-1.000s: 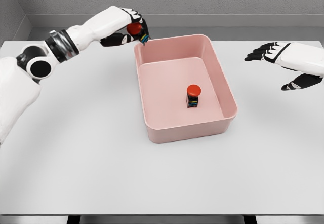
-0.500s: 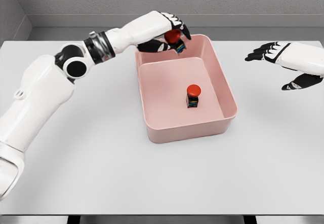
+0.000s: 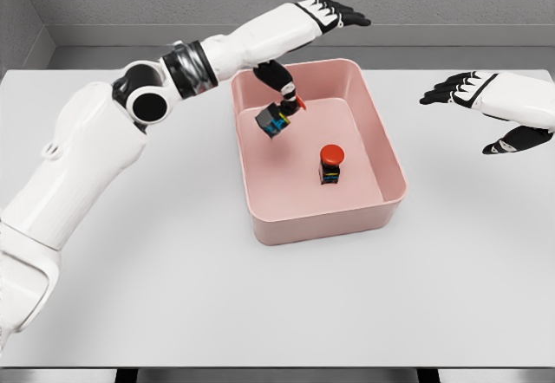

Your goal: Put the industrial switch in the basket with both arms

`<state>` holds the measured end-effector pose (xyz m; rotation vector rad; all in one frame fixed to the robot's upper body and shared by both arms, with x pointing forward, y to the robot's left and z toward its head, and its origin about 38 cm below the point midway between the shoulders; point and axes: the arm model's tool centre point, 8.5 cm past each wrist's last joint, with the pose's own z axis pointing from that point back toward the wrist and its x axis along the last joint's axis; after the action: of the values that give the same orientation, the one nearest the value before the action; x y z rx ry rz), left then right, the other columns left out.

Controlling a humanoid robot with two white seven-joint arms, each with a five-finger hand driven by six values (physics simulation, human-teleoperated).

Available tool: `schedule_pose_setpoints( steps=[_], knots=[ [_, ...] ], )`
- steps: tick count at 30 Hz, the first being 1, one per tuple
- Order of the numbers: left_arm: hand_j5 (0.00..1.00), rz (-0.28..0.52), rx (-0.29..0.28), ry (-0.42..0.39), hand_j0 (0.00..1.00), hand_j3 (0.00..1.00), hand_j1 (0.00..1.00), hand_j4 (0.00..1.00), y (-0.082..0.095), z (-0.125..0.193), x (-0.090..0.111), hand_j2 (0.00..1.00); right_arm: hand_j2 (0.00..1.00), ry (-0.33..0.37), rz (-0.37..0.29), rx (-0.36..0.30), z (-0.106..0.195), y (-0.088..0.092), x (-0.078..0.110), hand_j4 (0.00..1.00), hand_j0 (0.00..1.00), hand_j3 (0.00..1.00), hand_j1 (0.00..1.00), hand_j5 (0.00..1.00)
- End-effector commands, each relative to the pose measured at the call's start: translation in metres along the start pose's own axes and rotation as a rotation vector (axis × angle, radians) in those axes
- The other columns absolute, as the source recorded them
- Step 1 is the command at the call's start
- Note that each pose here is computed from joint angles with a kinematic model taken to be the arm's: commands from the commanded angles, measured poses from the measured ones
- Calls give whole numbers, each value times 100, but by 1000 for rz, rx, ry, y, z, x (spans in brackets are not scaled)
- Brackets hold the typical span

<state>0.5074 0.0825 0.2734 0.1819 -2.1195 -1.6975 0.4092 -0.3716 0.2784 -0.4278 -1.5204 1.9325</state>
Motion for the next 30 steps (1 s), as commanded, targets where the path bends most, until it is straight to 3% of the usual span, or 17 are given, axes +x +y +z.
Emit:
schedule_pose_setpoints(
  steps=[1,12,20,25,30],
  knots=[
    [100,13,10,-15,100,100,100,100,-1,-7,5,100,100,1,-5,-5,1,-1,0,100,100,100,100,100],
    [100,5,9,35,100,100,100,100,6,16,-12,100,100,-2,-5,-5,-1,-1,0,100,100,100,100,100],
    [100,-49,-23,221,100,100,100,100,33,114,-60,100,100,-3,-5,-5,-1,-1,1,100,100,100,100,100],
    [100,-64,-86,307,100,100,100,100,24,170,-71,100,100,-2,-6,-2,-1,0,0,100,100,100,100,100],
    [100,-45,-107,360,100,100,100,100,21,207,-74,100,100,-1,-6,-1,0,0,0,100,100,100,100,100]
  ],
)
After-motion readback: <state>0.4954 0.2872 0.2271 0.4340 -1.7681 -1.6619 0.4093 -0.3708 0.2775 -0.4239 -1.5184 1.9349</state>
